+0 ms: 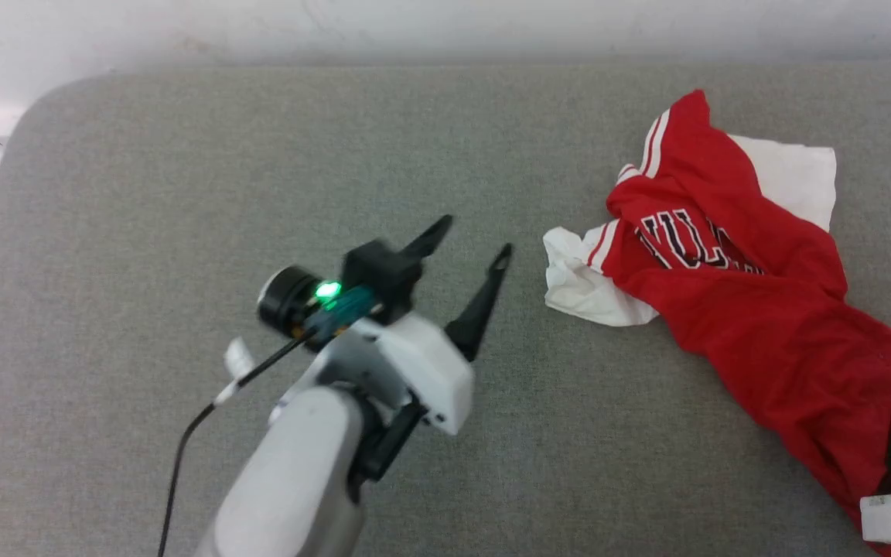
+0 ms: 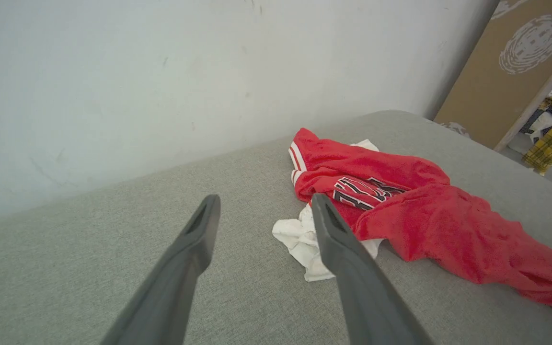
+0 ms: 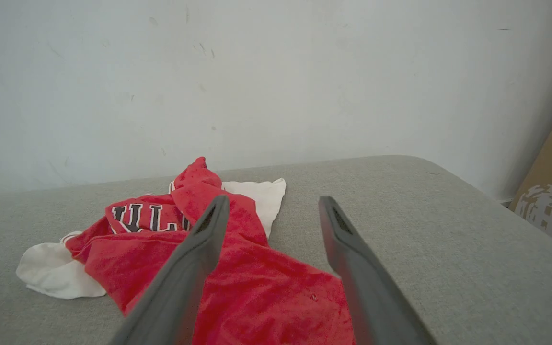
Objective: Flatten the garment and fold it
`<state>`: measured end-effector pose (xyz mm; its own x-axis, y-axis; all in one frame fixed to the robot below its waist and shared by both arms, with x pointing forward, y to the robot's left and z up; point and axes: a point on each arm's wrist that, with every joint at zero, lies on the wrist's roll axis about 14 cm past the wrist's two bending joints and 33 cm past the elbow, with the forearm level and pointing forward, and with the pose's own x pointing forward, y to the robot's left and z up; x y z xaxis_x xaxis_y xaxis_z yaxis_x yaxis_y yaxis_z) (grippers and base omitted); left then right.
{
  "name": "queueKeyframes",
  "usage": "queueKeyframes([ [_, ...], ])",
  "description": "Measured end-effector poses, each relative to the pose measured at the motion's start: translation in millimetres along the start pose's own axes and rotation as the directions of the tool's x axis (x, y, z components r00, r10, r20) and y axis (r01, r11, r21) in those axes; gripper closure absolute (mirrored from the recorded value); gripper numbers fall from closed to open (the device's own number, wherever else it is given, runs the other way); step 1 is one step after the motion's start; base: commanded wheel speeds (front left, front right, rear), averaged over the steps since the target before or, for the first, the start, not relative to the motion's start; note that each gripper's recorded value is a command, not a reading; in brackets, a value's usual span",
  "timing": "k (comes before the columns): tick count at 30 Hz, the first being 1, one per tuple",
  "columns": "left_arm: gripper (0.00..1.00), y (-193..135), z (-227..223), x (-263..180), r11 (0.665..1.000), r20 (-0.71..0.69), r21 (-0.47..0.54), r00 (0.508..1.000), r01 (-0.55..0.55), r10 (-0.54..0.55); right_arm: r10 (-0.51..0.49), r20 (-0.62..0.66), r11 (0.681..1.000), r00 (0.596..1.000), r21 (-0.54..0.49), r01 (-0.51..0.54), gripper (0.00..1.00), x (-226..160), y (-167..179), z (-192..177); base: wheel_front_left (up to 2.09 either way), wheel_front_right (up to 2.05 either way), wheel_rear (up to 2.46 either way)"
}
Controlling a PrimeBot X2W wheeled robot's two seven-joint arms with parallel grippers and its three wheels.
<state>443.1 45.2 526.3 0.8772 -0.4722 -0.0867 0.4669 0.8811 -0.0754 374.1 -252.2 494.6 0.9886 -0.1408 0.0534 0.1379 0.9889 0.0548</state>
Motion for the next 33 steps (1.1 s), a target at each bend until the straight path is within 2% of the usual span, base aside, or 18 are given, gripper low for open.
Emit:
queueKeyframes([
  [3, 0.0, -19, -15, 19, 0.997, -0.1, -0.005, 0.991, 0.083, -0.083, -0.008, -0.021, 1.0, 1.0, -0.003, 0.008, 0.0, 3, -2, -8, 0.0, 0.0, 0.0],
  [7, 0.0, -41, -46, 33, 0.986, -0.247, -0.03, 0.954, 0.166, -0.168, -0.029, -0.045, 1.0, 0.999, -0.01, 0.028, 0.0, 5, -8, -17, 0.0, 0.0, 0.0],
  [14, 0.0, -62, -90, 41, 0.976, -0.414, -0.059, 0.884, 0.211, -0.217, -0.077, -0.067, 0.997, 0.995, -0.029, 0.075, 0.0, -1, -24, -22, 0.0, 0.0, 0.0],
  [18, 0.0, -63, -106, 48, 0.98, -0.455, -0.066, 0.869, 0.186, -0.196, -0.097, -0.078, 0.995, 0.992, -0.033, 0.094, 0.0, -4, -30, -25, 0.0, 0.0, 0.0],
  [25, 0.0, -45, -129, 62, 0.993, -0.492, -0.036, 0.863, 0.108, -0.112, -0.116, -0.108, 0.993, 0.987, -0.046, 0.111, 0.0, -6, -36, -34, 0.0, 0.0, 0.0],
  [29, 0.0, -43, -137, 68, 0.993, -0.515, -0.032, 0.85, 0.114, -0.114, -0.121, -0.117, 0.992, 0.986, -0.051, 0.116, 0.0, -5, -37, -37, 0.0, 0.0, 0.0],
  [30, 0.22, -46, -138, 68, 0.991, -0.526, -0.034, 0.841, 0.126, -0.125, -0.122, -0.116, 0.992, 0.986, -0.051, 0.116, 0.0, -4, -37, -37, 0.0, 0.0, 0.0],
  [31, 1.0, -47, -138, 69, 0.99, -0.531, -0.043, 0.836, 0.134, -0.136, -0.122, -0.114, 0.992, 0.986, -0.051, 0.116, 0.0, -3, -37, -37, 0.0, 0.0, 0.0],
  [33, 1.0, -50, -139, 69, 0.987, -0.54, -0.063, 0.827, 0.147, -0.158, -0.12, -0.109, 0.992, 0.987, -0.05, 0.115, 0.0, -1, -37, -36, 0.0, 0.0, 0.0],
])
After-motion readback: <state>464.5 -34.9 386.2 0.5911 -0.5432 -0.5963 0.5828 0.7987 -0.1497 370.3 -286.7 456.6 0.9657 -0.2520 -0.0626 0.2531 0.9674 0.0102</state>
